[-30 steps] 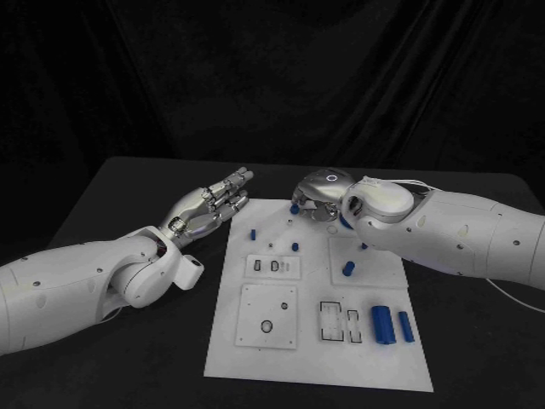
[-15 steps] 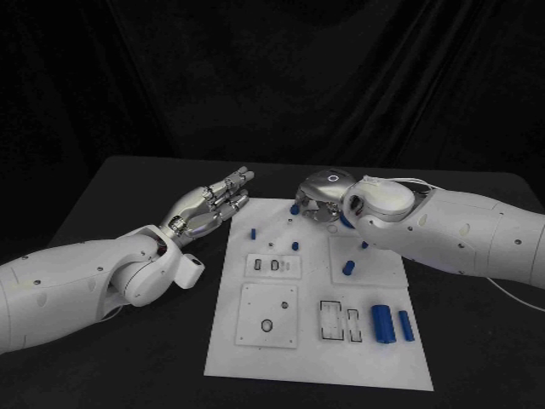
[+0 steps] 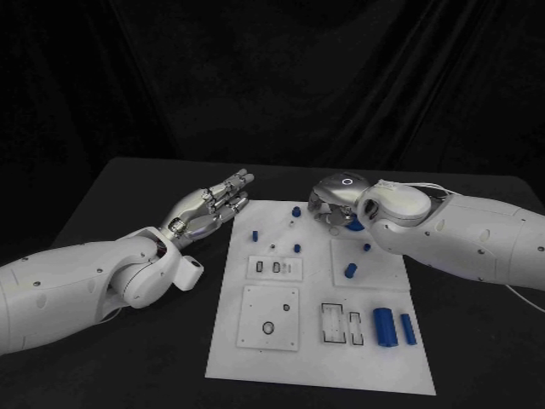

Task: Assemble the parts on the task board

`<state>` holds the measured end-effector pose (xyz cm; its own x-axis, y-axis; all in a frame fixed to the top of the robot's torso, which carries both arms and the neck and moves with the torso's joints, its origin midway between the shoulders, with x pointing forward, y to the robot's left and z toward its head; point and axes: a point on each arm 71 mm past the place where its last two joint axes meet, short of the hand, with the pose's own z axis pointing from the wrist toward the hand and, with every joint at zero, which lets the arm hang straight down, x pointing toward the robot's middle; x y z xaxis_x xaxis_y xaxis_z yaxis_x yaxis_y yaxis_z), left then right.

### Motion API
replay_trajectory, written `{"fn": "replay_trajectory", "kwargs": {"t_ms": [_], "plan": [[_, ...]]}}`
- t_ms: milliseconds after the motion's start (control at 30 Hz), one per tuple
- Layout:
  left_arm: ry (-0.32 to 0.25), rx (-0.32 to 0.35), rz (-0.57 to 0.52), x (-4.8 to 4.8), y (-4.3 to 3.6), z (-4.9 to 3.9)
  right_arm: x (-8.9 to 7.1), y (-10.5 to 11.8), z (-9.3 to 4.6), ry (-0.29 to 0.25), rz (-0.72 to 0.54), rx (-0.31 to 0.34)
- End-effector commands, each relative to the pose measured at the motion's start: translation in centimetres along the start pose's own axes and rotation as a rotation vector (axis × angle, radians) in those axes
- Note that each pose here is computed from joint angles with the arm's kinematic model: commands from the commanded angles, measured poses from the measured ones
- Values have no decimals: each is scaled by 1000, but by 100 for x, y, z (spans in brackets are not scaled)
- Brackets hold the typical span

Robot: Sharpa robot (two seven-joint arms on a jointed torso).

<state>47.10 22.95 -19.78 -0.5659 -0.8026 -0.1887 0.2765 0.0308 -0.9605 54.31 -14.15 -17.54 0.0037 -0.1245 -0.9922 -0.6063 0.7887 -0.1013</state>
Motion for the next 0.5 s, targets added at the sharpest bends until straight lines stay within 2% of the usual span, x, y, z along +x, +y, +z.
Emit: {"fn": "replay_trajectory", "kwargs": {"t_ms": [33, 300, 500], "plan": [[5, 18, -3, 6, -23, -2, -85, -58, -68, -67, -1, 31], [0, 17, 0, -12, -25, -24, -301, -247, -404, -83, 1, 62], [-2, 17, 0, -17, -23, -28, -297, -382, -601, -51, 1, 95]]}}
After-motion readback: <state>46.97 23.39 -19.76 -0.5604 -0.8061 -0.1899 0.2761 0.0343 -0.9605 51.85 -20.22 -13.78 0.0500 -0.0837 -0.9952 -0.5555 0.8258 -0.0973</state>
